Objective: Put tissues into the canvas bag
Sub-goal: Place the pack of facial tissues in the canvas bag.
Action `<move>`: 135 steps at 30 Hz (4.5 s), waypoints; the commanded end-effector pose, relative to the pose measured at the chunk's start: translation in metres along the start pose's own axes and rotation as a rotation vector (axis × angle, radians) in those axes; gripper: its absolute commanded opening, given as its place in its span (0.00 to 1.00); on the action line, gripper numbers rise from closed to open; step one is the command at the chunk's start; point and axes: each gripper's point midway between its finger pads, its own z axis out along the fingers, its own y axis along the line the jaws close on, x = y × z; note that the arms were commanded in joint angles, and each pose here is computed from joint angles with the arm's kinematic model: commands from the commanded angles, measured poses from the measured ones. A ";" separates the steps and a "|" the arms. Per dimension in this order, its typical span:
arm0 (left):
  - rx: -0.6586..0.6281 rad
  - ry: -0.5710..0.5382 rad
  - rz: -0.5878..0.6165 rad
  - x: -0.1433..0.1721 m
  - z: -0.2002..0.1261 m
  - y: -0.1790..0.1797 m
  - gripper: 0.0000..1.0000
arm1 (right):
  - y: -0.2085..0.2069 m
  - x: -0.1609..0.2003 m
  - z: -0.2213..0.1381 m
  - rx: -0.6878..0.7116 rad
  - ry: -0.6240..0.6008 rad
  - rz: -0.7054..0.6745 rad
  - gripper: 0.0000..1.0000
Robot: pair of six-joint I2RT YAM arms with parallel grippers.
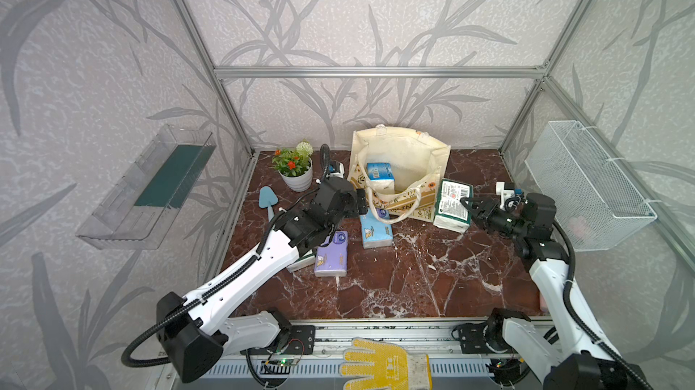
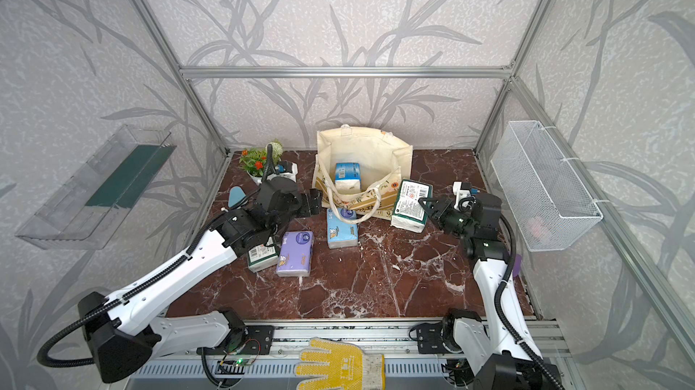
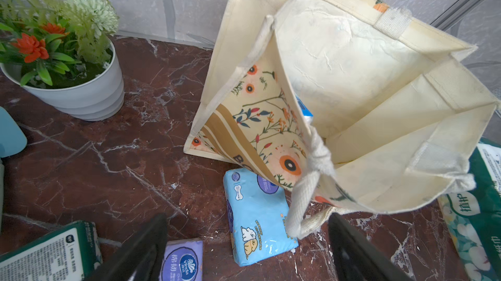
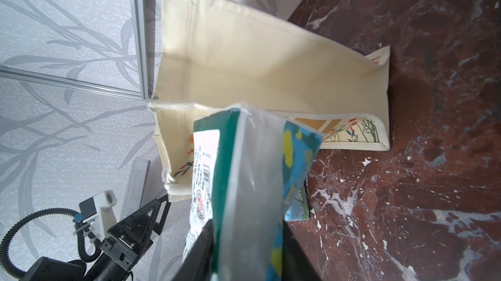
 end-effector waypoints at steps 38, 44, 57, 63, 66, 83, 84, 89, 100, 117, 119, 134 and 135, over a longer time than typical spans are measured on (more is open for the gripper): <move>0.114 0.123 0.288 -0.105 0.099 -0.019 0.74 | 0.154 -0.029 0.223 0.011 0.200 -0.259 0.31; 0.146 0.190 0.302 -0.094 0.110 -0.025 0.57 | 0.133 -0.027 0.234 0.066 0.194 -0.242 0.30; 0.163 0.206 0.245 -0.090 0.118 -0.028 0.21 | 0.084 0.031 0.278 0.181 0.291 -0.240 0.30; 0.198 0.168 0.190 -0.101 0.111 -0.036 0.11 | 0.064 0.055 0.294 0.232 0.326 -0.254 0.31; 0.244 0.153 0.147 -0.108 0.107 -0.042 0.07 | 0.053 0.063 0.297 0.262 0.339 -0.268 0.31; 0.474 0.137 -0.080 -0.135 0.097 -0.066 0.05 | -0.002 0.089 0.311 0.361 0.413 -0.349 0.32; 0.475 0.138 -0.086 -0.135 0.098 -0.066 0.05 | -0.003 0.090 0.312 0.362 0.416 -0.352 0.32; 0.523 0.139 -0.156 -0.142 0.098 -0.065 0.05 | -0.009 0.090 0.315 0.365 0.411 -0.355 0.33; 0.524 0.147 -0.209 -0.143 0.103 -0.056 0.05 | -0.019 0.083 0.315 0.414 0.418 -0.378 0.41; 0.364 0.089 -0.184 -0.141 0.095 -0.020 0.25 | 0.021 0.069 0.305 0.314 0.398 -0.493 0.80; 0.352 0.074 -0.179 -0.144 0.091 -0.017 0.35 | 0.030 0.066 0.302 0.298 0.389 -0.510 0.83; 0.247 -0.029 -0.135 -0.142 0.052 0.008 0.82 | 0.093 0.042 0.273 0.200 0.280 -0.617 1.00; 0.236 -0.029 -0.135 -0.140 0.049 0.010 0.84 | 0.095 0.041 0.270 0.198 0.274 -0.624 0.99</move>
